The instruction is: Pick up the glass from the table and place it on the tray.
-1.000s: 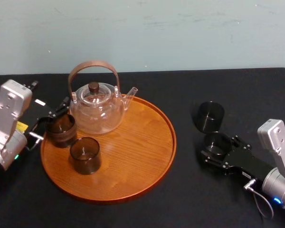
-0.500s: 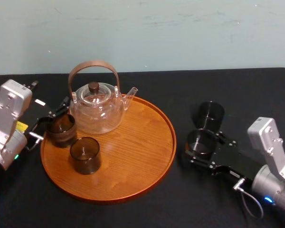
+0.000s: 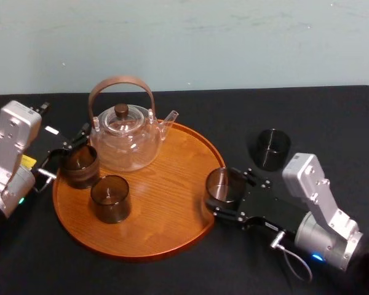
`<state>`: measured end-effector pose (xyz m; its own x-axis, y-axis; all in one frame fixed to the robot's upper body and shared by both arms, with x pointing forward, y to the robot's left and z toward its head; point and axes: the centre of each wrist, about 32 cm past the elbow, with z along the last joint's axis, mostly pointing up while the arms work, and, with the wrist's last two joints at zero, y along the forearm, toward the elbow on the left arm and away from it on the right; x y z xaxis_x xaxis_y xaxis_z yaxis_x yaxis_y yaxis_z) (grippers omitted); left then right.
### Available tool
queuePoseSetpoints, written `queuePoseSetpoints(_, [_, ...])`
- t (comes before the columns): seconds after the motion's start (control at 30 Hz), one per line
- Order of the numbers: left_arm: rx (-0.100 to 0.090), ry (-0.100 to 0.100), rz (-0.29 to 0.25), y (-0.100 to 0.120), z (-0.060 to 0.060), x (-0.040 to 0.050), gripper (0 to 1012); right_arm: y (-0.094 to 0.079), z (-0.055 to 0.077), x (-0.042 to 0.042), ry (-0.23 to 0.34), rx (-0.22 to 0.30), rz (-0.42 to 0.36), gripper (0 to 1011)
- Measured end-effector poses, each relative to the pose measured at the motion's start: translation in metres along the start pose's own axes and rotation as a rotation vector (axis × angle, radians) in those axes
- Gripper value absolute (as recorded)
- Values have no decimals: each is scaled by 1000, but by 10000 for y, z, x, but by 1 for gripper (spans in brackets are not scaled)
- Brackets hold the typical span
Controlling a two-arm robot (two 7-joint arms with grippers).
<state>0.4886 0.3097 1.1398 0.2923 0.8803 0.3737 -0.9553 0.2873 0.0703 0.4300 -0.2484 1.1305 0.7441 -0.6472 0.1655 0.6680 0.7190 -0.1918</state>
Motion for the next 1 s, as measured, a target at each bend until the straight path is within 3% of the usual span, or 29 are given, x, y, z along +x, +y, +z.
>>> queuePoseSetpoints(0.4, [0,0,0,0,0,0,1001,249,80,-125,-30,13,52,911])
queuePoseSetpoints(1.0, [0,0,0,0,0,0,1001,540,63,-192,-44,-10,65,909])
